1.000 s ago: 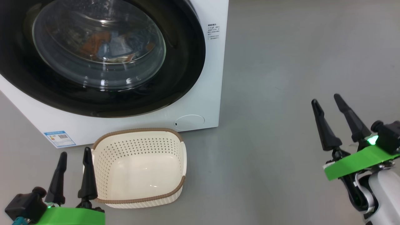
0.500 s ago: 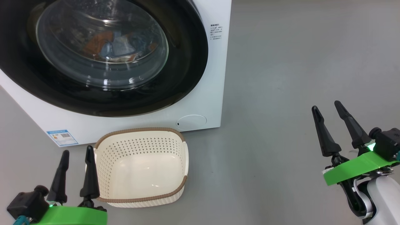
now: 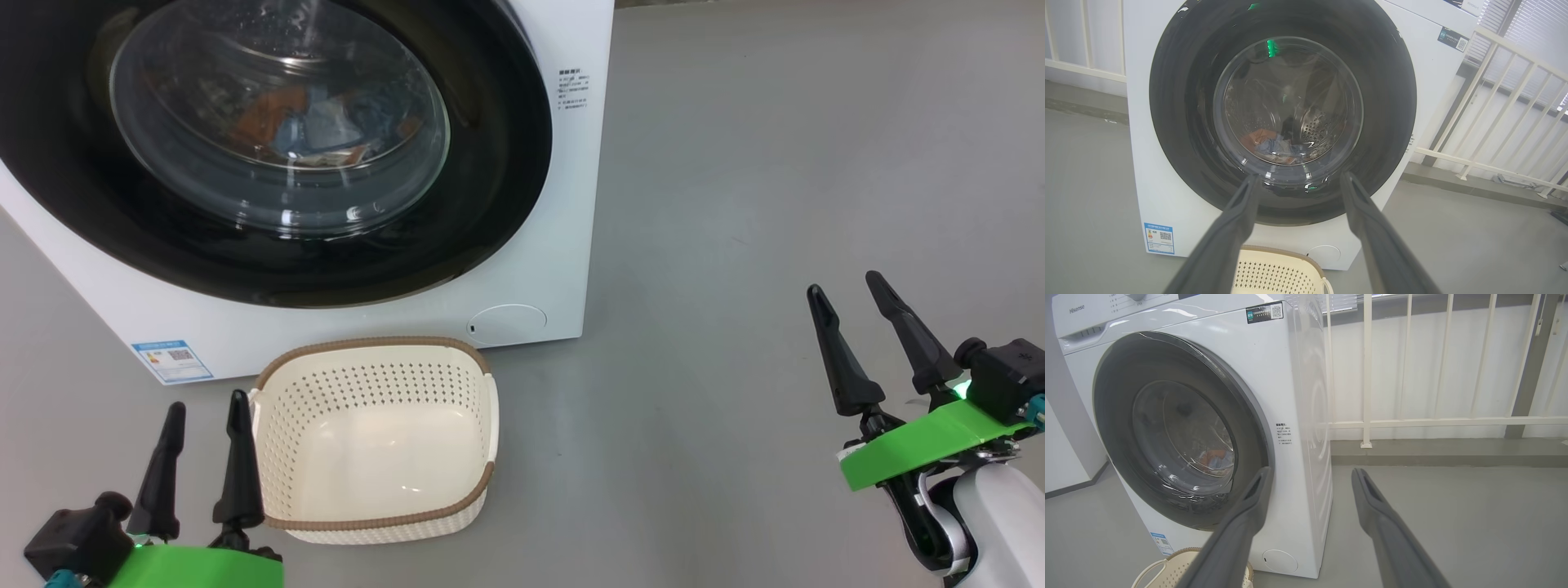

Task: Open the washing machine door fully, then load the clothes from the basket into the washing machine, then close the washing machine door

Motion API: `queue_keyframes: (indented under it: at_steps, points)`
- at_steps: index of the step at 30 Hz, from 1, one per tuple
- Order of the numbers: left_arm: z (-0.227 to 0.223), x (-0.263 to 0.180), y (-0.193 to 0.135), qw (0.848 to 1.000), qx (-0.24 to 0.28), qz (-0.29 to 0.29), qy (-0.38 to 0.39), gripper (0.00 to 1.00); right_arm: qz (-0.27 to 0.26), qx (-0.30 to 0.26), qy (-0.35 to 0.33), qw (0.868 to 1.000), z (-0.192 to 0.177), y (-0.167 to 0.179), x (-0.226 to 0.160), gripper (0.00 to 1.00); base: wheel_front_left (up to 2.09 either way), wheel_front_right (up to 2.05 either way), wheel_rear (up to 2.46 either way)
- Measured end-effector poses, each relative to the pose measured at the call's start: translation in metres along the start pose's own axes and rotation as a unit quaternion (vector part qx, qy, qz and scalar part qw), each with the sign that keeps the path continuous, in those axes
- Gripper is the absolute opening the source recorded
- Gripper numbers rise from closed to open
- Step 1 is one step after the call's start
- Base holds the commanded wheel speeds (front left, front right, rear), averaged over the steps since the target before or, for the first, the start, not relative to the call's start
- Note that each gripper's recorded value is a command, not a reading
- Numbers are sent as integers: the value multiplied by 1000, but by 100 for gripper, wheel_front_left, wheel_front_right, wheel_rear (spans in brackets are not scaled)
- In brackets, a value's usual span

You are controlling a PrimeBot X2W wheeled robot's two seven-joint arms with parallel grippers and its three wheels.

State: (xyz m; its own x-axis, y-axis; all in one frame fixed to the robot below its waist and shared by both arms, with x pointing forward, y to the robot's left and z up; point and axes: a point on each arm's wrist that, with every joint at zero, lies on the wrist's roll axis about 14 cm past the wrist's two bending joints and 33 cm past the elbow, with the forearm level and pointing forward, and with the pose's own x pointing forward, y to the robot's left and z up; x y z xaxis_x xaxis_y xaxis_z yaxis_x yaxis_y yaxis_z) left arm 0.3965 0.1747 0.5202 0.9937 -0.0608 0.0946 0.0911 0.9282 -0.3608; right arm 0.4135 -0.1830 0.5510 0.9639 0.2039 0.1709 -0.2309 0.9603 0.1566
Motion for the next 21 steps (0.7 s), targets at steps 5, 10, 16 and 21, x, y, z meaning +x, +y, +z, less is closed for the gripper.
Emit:
queue_keyframes:
  at_steps: [5, 10, 16, 21]
  points:
    - [1, -1, 1, 1000, -3, 1, -1, 100, 2, 0, 1, 1000, -1, 1, 0, 100, 0, 0, 0]
    - [1, -1, 2, 1000, 0, 2, 0, 100, 3, 0, 4, 1000, -2, 2, 0, 100, 0, 0, 0]
    - [-1, -1, 5, 1000, 1, 5, 3, 100, 3, 0, 7, 1000, -5, 2, 0, 100, 0, 0, 0]
    - [-22, -7, 7, 999, -14, 19, 31, 0, -10, 20, 41, 999, -31, 4, -11, 0, 0, 0, 0]
